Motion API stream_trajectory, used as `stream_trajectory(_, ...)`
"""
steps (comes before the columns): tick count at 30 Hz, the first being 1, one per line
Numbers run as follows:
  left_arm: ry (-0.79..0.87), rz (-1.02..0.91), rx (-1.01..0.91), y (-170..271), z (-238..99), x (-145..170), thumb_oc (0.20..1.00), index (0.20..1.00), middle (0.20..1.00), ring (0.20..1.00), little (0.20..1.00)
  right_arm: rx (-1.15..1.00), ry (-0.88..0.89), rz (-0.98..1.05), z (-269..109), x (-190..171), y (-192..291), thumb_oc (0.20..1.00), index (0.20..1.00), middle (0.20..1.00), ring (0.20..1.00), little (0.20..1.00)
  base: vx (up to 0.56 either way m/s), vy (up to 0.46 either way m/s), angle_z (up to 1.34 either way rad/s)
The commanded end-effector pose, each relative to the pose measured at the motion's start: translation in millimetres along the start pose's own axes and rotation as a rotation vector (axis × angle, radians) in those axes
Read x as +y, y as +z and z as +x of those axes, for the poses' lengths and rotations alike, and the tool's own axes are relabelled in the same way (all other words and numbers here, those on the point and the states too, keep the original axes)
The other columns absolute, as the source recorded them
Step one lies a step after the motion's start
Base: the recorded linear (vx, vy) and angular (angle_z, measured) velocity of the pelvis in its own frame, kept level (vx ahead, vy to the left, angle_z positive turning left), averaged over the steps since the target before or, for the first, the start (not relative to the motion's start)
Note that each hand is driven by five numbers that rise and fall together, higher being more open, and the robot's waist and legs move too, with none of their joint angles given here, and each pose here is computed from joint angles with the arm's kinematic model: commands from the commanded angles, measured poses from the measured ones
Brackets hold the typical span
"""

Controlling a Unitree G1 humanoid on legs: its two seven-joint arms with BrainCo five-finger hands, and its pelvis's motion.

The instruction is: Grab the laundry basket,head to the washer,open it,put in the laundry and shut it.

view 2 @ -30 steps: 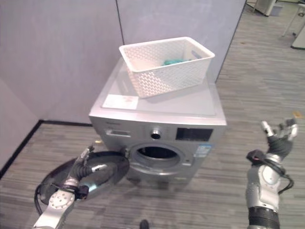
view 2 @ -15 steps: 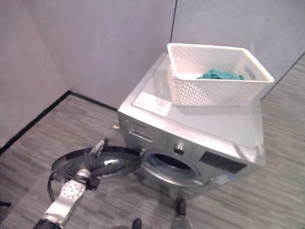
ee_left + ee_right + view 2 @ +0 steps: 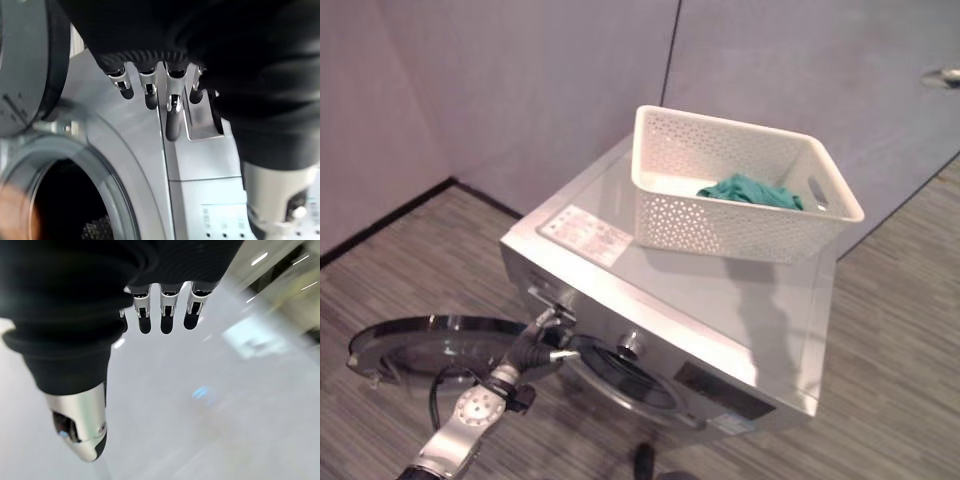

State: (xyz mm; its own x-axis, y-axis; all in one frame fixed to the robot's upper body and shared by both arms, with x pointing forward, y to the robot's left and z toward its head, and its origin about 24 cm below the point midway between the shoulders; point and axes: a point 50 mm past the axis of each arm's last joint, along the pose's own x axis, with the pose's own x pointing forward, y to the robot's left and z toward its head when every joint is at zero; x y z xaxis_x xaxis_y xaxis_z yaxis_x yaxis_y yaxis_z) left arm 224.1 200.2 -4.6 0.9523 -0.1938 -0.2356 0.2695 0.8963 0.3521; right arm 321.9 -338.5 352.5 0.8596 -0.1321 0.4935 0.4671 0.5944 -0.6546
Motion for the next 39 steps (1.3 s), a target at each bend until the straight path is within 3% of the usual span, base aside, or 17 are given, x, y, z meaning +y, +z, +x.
stream_trajectory(1,-0.009,0.033,-0.106,18,-10,14,1.0,1.0,1.0,1.0,1.0,0.038,-0.01,-0.024,9,-12,3,1.0,1.0,1.0,1.0,1.0,0.04,-0.052,0.12)
stream_trajectory(17,-0.01,0.035,-0.078,13,-21,20,1.0,1.0,1.0,1.0,1.0,0.322,0.013,-0.081,20,9,-36,1.0,1.0,1.0,1.0,1.0,0.01,-0.027,-0.02)
stream_trajectory(30,-0.033,0.024,-0.101,20,-17,20,1.0,1.0,1.0,1.0,1.0,0.369,-0.024,0.012,28,22,-32,1.0,1.0,1.0,1.0,1.0,0.01,-0.066,0.06)
stream_trajectory(39,-0.059,0.043,-0.116,23,-15,21,1.0,1.0,1.0,1.0,1.0,0.45,-0.072,-0.013,20,8,-46,1.0,1.0,1.0,1.0,1.0,0.04,-0.088,0.33)
